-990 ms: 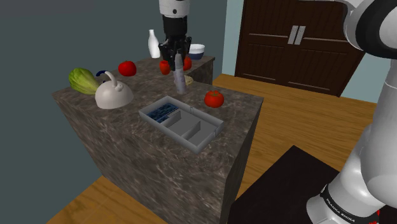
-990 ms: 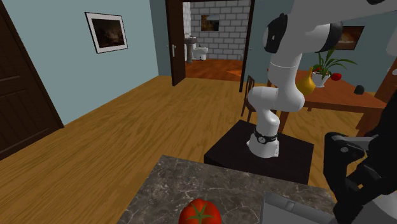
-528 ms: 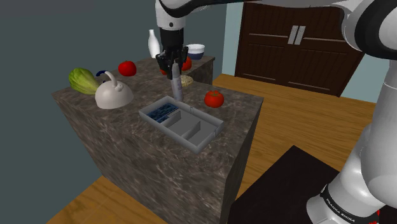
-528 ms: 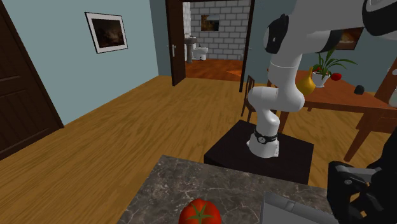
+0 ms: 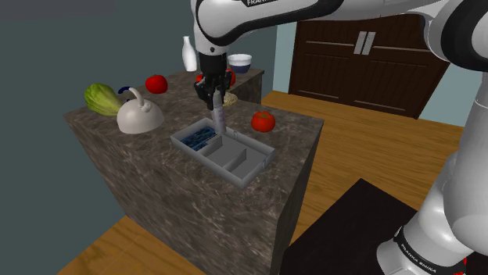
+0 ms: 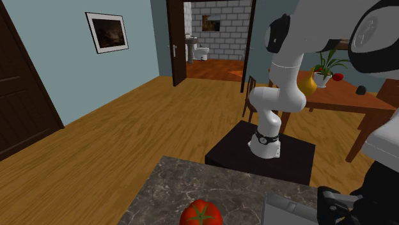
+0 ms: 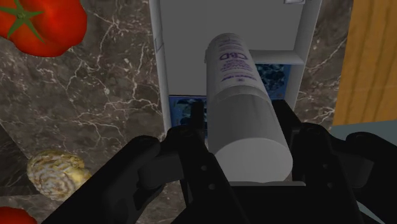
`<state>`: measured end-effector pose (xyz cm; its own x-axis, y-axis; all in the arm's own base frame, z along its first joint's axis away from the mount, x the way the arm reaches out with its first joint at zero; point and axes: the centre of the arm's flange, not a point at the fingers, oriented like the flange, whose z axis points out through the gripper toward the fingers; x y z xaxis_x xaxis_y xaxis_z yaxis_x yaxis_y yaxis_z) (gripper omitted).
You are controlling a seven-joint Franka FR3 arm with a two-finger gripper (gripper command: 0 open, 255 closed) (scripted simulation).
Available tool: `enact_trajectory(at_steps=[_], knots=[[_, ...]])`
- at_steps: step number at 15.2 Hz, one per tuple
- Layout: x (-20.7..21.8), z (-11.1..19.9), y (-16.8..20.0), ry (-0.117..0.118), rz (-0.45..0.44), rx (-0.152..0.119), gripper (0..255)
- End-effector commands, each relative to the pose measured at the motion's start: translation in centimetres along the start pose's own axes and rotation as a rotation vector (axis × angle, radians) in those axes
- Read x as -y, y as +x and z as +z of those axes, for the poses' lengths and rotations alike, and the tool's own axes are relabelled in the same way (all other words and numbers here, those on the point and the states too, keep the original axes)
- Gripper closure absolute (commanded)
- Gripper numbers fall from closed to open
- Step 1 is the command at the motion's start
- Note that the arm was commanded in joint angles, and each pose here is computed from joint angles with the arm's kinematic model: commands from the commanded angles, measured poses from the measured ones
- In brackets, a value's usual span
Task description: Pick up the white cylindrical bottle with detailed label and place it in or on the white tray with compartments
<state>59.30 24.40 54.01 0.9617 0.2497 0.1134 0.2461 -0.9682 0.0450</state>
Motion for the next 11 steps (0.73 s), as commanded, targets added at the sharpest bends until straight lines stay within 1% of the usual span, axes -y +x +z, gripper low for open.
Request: enact_trajectory(at_steps=[1, 7, 11], knots=[[0.0, 1.1, -0.2, 0.000, 0.000, -0.001, 255], [0.2, 4.1, -0.5, 0.000, 0.000, -0.001, 255], [0.2, 4.1, -0.5, 0.000, 0.000, -0.001, 255]])
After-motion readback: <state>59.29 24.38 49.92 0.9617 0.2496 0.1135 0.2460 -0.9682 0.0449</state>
